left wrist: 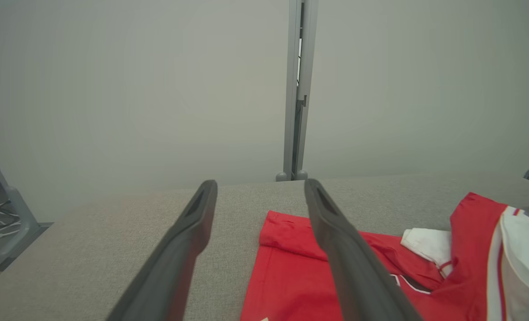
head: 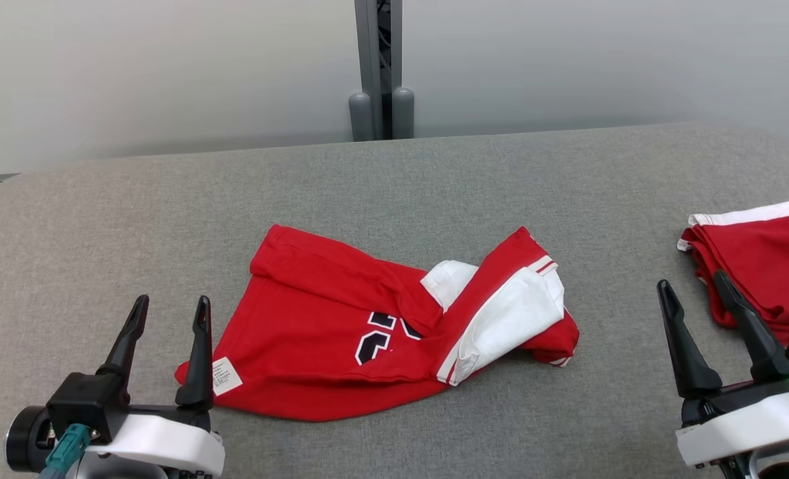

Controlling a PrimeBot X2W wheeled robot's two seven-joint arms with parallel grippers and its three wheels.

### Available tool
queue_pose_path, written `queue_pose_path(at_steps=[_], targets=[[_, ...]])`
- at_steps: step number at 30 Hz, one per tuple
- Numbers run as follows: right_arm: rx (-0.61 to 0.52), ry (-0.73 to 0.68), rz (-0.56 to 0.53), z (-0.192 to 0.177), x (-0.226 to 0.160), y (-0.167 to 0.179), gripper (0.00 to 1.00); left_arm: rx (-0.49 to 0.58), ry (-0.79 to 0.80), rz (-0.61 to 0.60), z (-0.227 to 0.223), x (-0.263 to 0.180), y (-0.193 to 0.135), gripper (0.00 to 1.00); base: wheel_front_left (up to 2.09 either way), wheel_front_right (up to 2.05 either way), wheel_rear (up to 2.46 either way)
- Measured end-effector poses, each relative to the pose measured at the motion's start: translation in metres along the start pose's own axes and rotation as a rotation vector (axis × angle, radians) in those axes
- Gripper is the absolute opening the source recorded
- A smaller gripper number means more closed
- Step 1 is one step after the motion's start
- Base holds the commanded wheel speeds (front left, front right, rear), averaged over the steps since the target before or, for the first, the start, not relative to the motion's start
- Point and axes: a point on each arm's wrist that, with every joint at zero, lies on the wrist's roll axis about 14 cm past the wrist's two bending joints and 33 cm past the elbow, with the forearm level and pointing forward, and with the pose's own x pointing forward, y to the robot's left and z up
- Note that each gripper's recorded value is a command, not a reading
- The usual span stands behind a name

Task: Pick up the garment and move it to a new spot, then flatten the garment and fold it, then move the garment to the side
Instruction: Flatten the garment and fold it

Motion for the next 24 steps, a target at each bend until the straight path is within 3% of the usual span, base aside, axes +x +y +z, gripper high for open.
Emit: queue_pose_path(at_steps=[24], targets=[[0.013, 0.029, -0.001, -0.0066, 0.0040, 0.0028, 1.00, 0.020, 0.032, 0.014, -0.0051, 0.0028, 0.0074, 1.00, 0.00, 0.00, 0.00]])
